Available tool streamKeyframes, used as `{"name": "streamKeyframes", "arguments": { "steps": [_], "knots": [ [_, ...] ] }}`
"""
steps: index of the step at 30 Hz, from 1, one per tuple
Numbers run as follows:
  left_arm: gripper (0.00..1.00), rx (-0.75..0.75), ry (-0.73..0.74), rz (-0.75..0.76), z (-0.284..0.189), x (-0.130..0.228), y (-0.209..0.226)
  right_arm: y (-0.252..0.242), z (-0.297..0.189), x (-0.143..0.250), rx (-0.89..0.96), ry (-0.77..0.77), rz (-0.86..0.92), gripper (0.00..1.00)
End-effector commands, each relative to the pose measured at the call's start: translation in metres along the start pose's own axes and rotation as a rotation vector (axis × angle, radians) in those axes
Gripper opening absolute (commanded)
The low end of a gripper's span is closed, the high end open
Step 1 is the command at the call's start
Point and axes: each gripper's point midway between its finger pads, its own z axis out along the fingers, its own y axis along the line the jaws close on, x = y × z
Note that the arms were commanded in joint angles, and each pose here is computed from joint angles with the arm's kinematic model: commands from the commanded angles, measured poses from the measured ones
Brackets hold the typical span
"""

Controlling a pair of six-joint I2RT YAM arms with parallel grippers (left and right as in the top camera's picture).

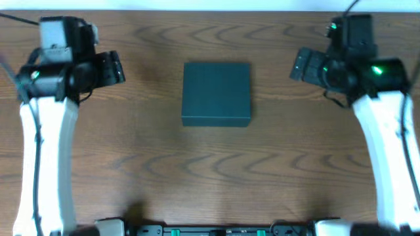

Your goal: Pack container

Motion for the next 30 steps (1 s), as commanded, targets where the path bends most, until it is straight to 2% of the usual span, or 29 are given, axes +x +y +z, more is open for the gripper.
{"name": "streamKeyframes", "arguments": {
  "steps": [1,6,10,16,22,26,30],
  "knots": [
    [0.95,-0.005,-0.089,0.071,-0.052,0.002,-0.002,-0.006,-0.04,0.003,0.001,-0.061,-0.048,0.99],
    [0.96,0.004,-0.179,0.084,-0.133,0.044,-0.003,-0.024,-0.094,0.036,-0.001,-0.071,-0.115,0.99],
    [0.95,0.006,-0.218,0.107,-0.181,0.094,0.0,-0.036,-0.129,0.065,-0.02,-0.085,-0.15,0.99],
    [0.95,0.014,-0.238,0.108,-0.225,0.176,0.006,-0.049,-0.177,0.125,-0.119,-0.17,-0.187,0.99],
    [0.99,0.098,-0.39,0.079,-0.254,0.217,-0.001,-0.054,-0.197,0.184,-0.292,-0.32,-0.248,0.99],
    [0.95,0.109,-0.536,0.095,-0.243,0.217,0.001,-0.026,-0.192,0.179,-0.472,-0.581,-0.378,0.99],
    [0.95,0.227,-0.587,0.136,-0.182,0.185,-0.018,0.007,-0.154,0.156,-0.589,-0.739,-0.456,0.99]
  ]
}}
